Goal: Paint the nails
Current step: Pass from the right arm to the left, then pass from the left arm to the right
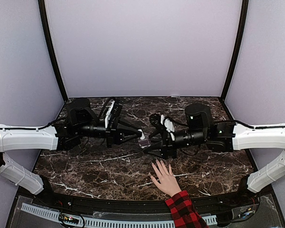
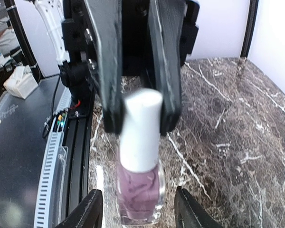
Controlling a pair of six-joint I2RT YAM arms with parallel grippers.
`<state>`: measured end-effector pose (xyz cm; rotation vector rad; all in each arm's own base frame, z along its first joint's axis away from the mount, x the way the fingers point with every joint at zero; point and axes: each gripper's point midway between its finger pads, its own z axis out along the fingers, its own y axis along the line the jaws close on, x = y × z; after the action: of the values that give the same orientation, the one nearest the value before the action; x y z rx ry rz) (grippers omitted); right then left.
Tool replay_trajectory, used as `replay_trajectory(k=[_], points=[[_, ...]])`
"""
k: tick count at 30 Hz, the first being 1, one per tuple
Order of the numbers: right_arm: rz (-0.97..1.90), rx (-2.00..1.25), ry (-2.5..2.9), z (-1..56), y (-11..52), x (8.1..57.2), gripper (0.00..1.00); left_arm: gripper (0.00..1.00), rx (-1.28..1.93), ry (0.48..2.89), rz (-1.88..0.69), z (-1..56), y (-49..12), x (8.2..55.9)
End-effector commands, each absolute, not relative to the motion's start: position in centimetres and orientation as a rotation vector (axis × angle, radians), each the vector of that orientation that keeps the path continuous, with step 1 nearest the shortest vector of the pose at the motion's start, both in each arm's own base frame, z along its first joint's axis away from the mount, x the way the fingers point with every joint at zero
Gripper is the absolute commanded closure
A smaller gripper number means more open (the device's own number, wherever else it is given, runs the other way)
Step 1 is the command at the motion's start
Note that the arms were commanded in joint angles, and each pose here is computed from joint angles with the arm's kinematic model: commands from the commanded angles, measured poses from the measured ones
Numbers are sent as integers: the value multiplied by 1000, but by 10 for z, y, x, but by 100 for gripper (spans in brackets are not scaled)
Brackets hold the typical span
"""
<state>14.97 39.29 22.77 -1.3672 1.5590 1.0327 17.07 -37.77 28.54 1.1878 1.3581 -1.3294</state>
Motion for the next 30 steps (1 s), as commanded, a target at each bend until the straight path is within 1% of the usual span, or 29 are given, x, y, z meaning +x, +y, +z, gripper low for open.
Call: replay_trajectory(k=[1,9,14,20,27,28,29,30], points=[[1101,-1323,1434,262,396,146,49,100,1158,1282,-1341,309,-374,166],[1138,-1332,1423,263,398,141,59,100,1155,1268,-1352,310,-374,165],[1148,-1331,1419,263,398,141,62,100,1161,1269,-1355,309,-375,165],[1156,-1330,1417,264,399,141,69,100,1162,1272,-1355,307,-376,165],[1167,-1340,1417,263,397,140,85,100,1183,1290,-1368,303,-376,163],[1165,-1348,1414,263,397,140,87,94,1199,1276,-1362,306,-377,162],[1164,-1361,1419,261,396,139,88,86,1225,1308,-1368,300,-377,160],[1161,-1370,1420,261,395,138,90,82,1250,1283,-1345,304,-377,159]])
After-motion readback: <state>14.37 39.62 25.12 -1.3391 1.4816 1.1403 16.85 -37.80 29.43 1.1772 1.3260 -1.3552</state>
